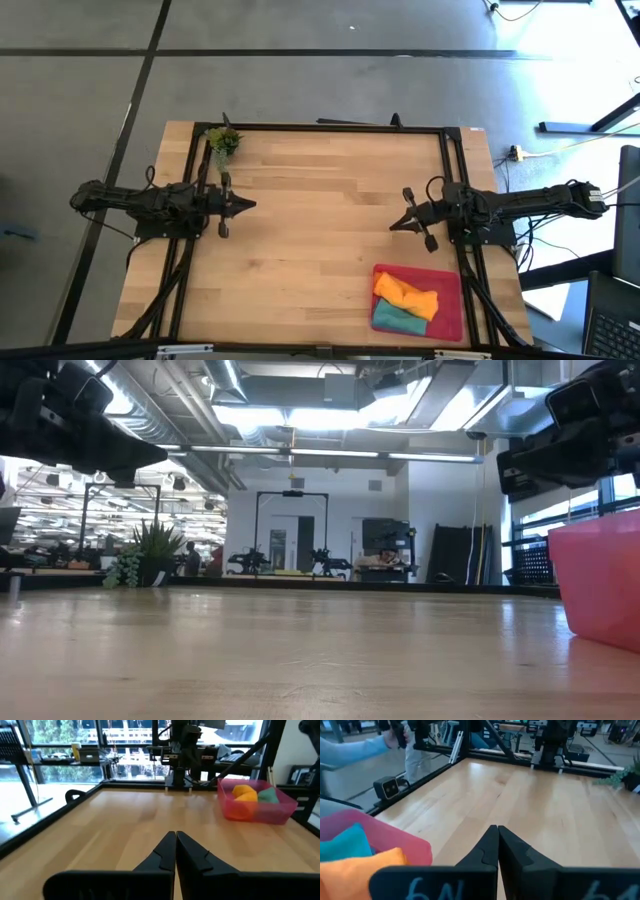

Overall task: Roll microfiber towels into tight, uniform cylinder then place into a basket
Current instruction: Return to Home Position

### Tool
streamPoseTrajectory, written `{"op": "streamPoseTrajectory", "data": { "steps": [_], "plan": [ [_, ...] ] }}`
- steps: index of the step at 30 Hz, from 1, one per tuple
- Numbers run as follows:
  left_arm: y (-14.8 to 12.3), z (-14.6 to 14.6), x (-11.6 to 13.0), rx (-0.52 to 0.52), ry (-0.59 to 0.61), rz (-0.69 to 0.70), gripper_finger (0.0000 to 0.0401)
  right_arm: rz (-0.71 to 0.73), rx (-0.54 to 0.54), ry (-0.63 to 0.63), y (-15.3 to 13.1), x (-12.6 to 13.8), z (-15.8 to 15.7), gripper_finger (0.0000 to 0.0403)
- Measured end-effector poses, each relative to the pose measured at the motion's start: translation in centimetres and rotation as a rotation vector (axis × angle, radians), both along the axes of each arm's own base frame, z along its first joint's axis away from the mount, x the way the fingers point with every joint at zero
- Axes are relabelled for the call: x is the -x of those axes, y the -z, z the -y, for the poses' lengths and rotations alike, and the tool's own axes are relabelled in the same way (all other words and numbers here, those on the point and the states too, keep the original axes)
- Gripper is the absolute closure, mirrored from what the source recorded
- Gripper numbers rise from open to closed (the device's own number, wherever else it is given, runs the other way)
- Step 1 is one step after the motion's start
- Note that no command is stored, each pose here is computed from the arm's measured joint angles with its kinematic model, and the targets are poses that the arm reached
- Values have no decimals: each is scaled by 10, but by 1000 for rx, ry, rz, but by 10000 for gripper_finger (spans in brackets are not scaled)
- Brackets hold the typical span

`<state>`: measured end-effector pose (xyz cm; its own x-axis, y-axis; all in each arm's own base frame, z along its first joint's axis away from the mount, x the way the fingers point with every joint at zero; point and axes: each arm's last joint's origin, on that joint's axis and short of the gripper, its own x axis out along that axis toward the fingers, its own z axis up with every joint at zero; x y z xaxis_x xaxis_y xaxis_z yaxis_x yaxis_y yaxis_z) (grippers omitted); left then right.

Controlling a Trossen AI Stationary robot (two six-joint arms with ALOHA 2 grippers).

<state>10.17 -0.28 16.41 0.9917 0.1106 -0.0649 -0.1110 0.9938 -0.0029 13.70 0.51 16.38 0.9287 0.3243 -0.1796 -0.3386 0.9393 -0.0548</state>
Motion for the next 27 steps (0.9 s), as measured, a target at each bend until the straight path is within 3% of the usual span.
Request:
{"op": "streamPoseTrajectory", "data": {
  "steps": [9, 17, 27],
  "plan": [
    [0, 0, 0, 28, -2, 3, 383, 7, 79, -21, 11, 3, -1, 397],
    [0, 0, 0, 27, -2, 3, 382, -54, 73, -37, 24, 7, -1, 397],
    [0, 0, 0, 27, -2, 3, 400, -138, -156, 13, 24, 7, -1, 397]
  ]
}}
